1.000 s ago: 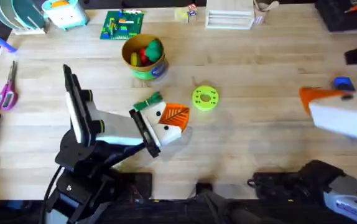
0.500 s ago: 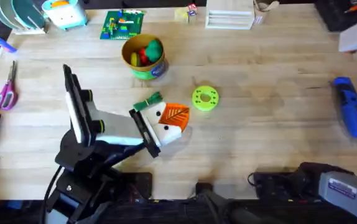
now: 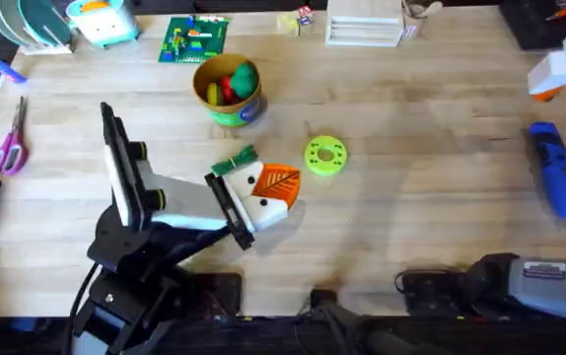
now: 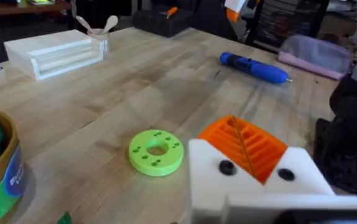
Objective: Pick up the gripper from the table and insert it into the empty holder that is missing its gripper. Then pick up a screw, insert it into the mounting hole, and use the screwdriver to tighten it. Finally, clean up the table by picking up the vegetable and placing it into the bucket.
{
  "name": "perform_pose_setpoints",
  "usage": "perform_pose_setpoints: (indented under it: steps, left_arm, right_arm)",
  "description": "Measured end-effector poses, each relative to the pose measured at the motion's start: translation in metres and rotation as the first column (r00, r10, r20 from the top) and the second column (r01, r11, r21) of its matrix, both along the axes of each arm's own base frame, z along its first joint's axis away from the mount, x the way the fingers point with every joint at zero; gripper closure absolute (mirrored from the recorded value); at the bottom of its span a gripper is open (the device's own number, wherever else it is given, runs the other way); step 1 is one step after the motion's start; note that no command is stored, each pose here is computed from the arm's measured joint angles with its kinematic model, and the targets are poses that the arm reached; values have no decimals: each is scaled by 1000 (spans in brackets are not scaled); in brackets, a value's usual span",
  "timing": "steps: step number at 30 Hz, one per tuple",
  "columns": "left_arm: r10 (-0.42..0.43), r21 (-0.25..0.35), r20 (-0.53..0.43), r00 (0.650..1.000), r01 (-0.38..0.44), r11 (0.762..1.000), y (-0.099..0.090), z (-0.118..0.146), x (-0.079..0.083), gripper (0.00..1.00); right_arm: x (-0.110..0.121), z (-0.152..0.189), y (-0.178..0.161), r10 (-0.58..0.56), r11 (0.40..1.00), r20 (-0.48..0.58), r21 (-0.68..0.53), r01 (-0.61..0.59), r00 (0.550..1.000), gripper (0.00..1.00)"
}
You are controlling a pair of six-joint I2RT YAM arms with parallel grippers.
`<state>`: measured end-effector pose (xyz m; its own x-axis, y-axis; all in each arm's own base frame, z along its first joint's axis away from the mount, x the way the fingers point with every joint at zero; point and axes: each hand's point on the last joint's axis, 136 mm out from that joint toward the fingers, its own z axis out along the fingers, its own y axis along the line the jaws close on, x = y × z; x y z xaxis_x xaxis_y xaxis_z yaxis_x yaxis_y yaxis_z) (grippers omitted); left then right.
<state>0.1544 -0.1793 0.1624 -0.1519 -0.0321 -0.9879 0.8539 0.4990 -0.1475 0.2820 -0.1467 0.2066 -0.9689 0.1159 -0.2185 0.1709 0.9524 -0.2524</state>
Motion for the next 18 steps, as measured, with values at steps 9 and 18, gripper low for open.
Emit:
perform_pose_setpoints:
  steps: [9, 18]
  left_arm:
    - [0, 0, 0, 1000, 0, 1000, 0, 0, 0, 985]
    - [0, 0, 0, 1000, 0, 1000, 0, 0, 0, 985]
  right_arm:
    - [-16, -30, -51, -94, 991, -50, 91, 98, 994, 9]
    - [-36, -71, -85, -103, 961, -100, 248, 125, 990, 9]
